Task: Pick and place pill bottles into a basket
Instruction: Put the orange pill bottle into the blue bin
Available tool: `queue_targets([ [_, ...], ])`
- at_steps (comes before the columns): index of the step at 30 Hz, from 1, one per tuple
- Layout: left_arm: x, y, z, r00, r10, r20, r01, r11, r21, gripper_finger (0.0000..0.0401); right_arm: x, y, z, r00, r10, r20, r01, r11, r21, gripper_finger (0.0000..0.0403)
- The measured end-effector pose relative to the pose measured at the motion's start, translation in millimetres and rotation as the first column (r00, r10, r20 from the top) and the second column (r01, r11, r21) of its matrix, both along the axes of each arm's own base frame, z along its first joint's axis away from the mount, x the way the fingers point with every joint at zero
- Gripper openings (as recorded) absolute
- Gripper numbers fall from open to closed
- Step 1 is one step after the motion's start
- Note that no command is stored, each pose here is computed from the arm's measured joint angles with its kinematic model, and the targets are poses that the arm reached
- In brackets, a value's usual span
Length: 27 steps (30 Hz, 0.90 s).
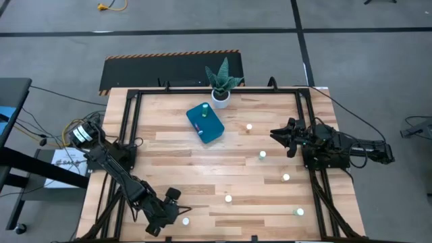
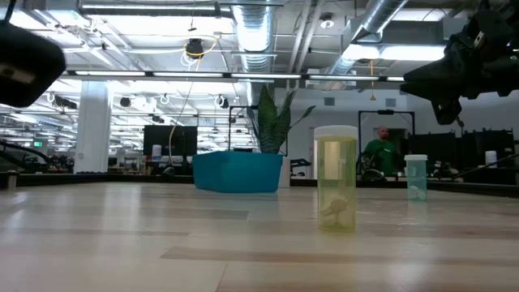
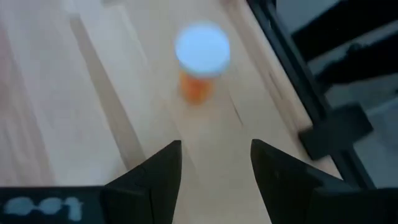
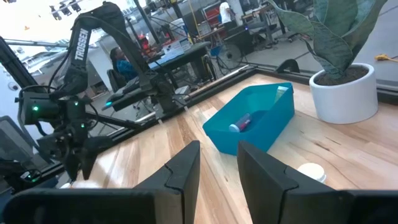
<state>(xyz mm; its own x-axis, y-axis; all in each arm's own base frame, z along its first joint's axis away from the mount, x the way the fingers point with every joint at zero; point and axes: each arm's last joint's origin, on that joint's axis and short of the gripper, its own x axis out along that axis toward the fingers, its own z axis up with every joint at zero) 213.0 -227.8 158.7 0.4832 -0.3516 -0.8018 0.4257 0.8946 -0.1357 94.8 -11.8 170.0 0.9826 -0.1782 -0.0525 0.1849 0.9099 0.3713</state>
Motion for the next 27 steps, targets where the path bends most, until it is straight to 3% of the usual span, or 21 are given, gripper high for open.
queue_targets([
  [5, 11, -1, -2, 0.997, 0.035, 0.069, -0.033, 0.999, -0.033, 0.0180, 0, 0, 0, 1.000, 0.000, 0.000, 0.000, 1.000, 0.000, 0.0100],
  [13, 17, -3, -20, 0.999, 0.028, 0.031, -0.028, 1.000, -0.013, 0.0180, 0, 0, 0, 1.000, 0.000, 0.005, 0.000, 1.000, 0.000, 0.0100],
  [27, 26, -4, -14, 0.992, 0.018, 0.127, -0.012, 0.999, -0.049, 0.0180, 0, 0, 0, 1.000, 0.000, 0.006, 0.000, 1.000, 0.000, 0.0100],
])
